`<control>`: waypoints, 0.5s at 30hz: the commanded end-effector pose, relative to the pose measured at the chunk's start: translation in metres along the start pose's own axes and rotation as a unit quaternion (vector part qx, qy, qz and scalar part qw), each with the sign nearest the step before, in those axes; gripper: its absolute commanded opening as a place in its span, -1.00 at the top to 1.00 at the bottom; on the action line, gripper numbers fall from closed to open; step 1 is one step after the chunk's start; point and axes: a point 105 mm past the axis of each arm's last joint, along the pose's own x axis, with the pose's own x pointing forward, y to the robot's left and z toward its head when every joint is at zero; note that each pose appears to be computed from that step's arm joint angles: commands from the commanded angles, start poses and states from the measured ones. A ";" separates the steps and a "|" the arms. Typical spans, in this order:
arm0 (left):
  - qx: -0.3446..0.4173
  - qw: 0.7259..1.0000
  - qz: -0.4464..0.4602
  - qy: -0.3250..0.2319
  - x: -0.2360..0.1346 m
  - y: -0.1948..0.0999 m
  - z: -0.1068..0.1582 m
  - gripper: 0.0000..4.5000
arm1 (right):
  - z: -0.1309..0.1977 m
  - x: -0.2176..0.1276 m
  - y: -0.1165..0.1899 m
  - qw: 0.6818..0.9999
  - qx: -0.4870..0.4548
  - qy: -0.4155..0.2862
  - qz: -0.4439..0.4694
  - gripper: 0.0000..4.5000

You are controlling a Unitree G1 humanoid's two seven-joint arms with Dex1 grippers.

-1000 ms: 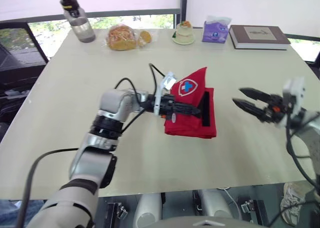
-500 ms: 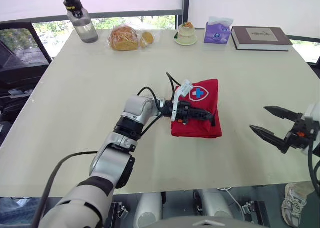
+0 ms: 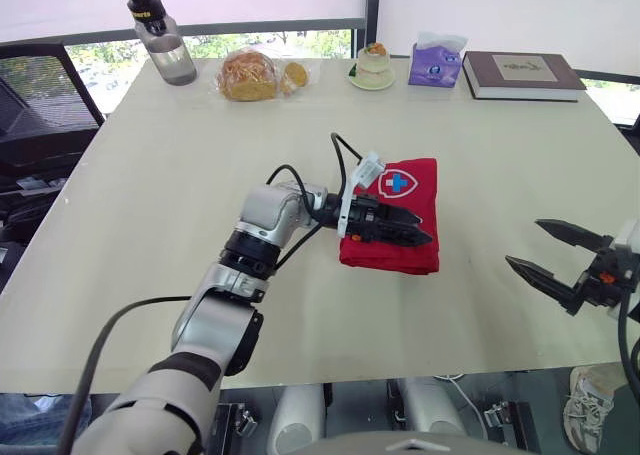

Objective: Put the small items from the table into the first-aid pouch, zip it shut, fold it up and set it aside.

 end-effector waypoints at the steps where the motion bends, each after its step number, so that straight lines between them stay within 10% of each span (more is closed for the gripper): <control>1: 0.071 0.997 -0.019 -0.023 0.003 -0.010 0.016 -0.97 | 0.011 -0.007 -0.005 0.999 -0.027 -0.011 -0.014 -1.00; 12: 0.160 0.980 0.099 -0.062 0.015 0.031 0.031 0.94 | 0.009 -0.009 -0.007 0.999 -0.030 -0.006 -0.020 -1.00; 15: 0.198 0.972 0.126 -0.028 0.019 0.043 0.022 0.98 | 0.010 -0.009 -0.007 0.999 -0.030 -0.010 -0.022 -1.00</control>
